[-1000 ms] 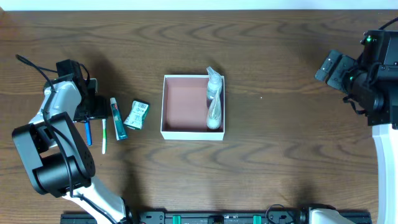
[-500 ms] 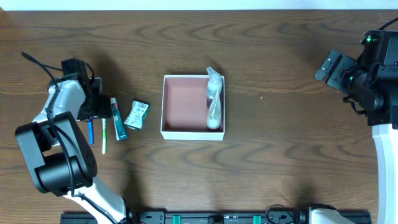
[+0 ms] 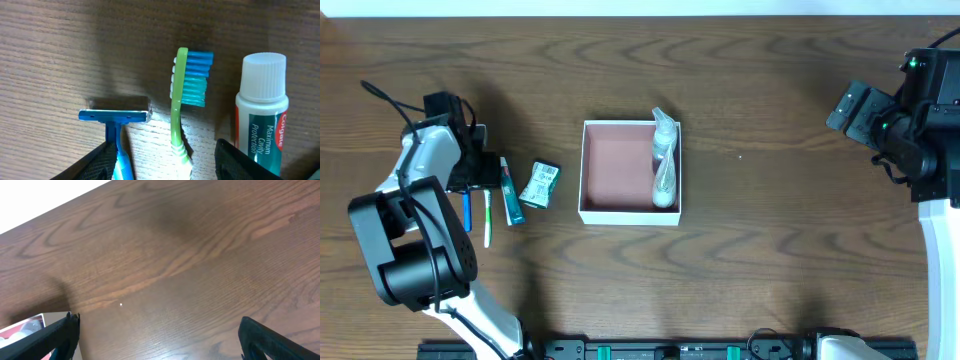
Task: Pack container
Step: 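Reach the left gripper to the blue razor and grasp it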
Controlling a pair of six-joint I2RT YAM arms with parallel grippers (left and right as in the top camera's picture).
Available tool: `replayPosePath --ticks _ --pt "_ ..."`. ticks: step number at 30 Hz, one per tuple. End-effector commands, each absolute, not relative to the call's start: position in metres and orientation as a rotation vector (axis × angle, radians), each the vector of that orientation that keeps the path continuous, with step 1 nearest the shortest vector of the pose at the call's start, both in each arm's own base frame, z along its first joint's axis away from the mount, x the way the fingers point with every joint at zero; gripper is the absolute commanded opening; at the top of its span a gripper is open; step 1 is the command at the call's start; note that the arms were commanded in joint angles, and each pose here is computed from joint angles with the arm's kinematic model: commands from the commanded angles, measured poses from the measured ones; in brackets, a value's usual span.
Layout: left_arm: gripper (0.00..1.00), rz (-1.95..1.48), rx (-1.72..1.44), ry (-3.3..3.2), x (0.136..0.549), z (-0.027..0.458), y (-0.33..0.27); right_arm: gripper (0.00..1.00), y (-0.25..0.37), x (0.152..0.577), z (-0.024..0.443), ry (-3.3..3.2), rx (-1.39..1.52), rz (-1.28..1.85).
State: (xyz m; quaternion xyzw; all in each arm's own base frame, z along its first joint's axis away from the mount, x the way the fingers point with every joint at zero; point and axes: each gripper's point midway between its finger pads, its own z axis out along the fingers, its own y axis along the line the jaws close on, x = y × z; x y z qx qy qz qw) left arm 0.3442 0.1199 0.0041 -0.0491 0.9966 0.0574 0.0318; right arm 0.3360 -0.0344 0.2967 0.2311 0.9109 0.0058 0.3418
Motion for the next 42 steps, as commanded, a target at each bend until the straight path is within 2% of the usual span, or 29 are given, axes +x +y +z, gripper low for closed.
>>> replayPosePath --ticks 1,9,19,30,42 --pt "0.64 0.055 -0.156 3.209 0.316 -0.041 0.104 0.99 -0.037 0.336 0.296 2.369 0.610 0.012" --pt "0.64 0.064 -0.214 3.171 0.325 -0.022 0.106 0.99 -0.037 0.336 0.296 2.369 0.610 0.012" --pt "0.65 0.182 -0.279 2.998 0.334 0.048 0.123 0.99 -0.037 0.336 0.296 2.369 0.610 0.012" --pt "0.65 0.175 -0.372 3.058 0.306 0.031 0.153 0.99 -0.037 0.336 0.296 2.369 0.610 0.012" --pt "0.65 0.051 -0.394 3.200 0.290 -0.018 0.142 0.99 -0.037 0.336 0.296 2.369 0.610 0.012"
